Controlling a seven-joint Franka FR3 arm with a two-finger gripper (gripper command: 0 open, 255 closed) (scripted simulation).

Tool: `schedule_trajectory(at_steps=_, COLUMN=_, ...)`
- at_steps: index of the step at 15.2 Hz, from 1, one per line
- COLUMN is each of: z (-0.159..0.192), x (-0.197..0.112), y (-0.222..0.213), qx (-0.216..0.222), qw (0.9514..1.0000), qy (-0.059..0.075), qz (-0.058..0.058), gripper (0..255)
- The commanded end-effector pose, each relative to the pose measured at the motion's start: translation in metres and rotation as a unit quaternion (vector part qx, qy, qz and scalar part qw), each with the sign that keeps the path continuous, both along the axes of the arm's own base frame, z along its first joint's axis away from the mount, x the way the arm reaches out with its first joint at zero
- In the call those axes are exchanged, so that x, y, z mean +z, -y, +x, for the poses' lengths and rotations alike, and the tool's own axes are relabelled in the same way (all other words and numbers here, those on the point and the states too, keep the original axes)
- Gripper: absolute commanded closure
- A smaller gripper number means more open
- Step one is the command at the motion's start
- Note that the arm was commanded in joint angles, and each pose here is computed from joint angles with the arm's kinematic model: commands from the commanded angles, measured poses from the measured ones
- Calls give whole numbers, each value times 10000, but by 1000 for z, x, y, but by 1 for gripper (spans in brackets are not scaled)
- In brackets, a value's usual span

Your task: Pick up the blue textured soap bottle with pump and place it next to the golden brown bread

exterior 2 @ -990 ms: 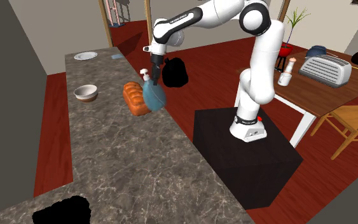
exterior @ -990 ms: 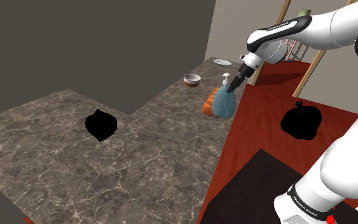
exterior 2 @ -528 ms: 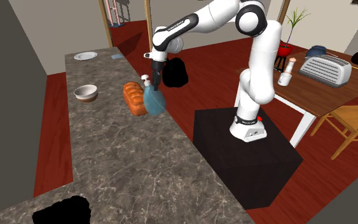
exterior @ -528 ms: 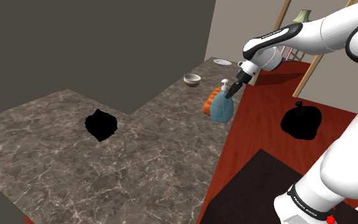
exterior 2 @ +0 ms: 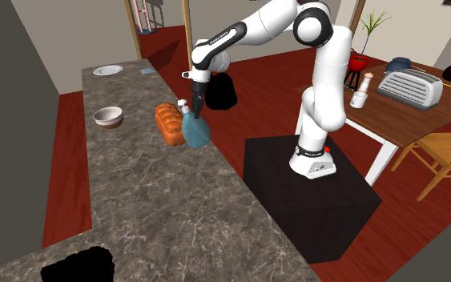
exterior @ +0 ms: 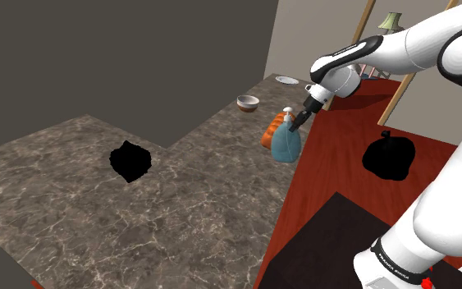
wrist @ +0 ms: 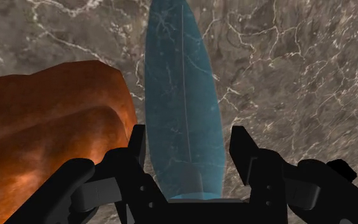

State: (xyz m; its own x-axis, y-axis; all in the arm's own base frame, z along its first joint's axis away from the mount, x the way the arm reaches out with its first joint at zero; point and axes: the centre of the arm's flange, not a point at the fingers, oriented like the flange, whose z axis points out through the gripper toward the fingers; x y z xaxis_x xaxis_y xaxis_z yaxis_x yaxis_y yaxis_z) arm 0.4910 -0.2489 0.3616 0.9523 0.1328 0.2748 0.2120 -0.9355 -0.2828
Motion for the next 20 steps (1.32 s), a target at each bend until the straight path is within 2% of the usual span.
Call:
schedule_trajectory(at_steps=1, z=0, x=0, y=0, qx=-1, qw=10000, qy=4, qz=-1, gripper=255)
schedule_trajectory(at_steps=3, z=0, x=0, y=0, qx=-1, qw=10000, qy=4, qz=-1, gripper=255)
schedule_trajectory(at_steps=4, z=0, x=0, y=0, qx=-1, qw=10000, qy=4, qz=-1, gripper=0)
schedule_trajectory(at_steps=9, z=0, x=0, y=0, qx=-1, qw=10000, qy=4, qz=-1, gripper=0)
schedule_trajectory(at_steps=13, z=-11, x=46, y=16, qx=-1, qw=10000, qy=4, qz=-1, gripper=0)
schedule_trajectory(at_steps=20, z=-11, x=46, y=16, qx=-1, qw=10000, qy=4, qz=-1, gripper=0)
